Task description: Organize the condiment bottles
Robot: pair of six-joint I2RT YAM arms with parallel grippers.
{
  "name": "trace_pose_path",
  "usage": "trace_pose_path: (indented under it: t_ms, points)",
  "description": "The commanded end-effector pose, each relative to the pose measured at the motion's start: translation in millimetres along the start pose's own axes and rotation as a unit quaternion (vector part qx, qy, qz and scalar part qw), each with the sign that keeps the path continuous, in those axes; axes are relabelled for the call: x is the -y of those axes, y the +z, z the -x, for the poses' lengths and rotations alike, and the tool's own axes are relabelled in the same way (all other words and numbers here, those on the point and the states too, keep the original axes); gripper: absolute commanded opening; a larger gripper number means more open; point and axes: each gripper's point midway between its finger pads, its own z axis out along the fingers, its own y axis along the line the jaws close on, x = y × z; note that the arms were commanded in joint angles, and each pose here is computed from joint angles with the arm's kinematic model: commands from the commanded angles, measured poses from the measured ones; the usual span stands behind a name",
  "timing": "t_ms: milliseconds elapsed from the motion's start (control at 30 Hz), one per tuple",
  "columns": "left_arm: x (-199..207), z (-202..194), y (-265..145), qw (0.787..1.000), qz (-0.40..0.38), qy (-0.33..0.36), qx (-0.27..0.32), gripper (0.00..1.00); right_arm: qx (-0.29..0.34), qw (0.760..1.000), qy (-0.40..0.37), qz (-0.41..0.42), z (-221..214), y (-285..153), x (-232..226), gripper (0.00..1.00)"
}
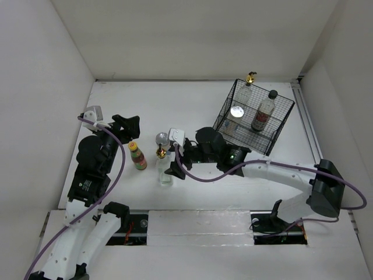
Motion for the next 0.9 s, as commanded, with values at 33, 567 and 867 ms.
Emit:
trace_pose_path:
  t_ms: [33,567,867]
  points:
    - [5,6,1,1.0,-0.012,-0.002,0.012,0.69,0.093,0.995,-0.026,-0.023,59,9,14,0.9]
    - [5,6,1,1.0,-0.012,-0.002,0.012,0.69,0.153,0.987,0.021,-0.044,65,37,28,0.63]
    - [6,9,-1,1.0,-0.014,-0.003,0.016,0.69,0.202,0.978,0.022,-0.054,99,15,27,0.26]
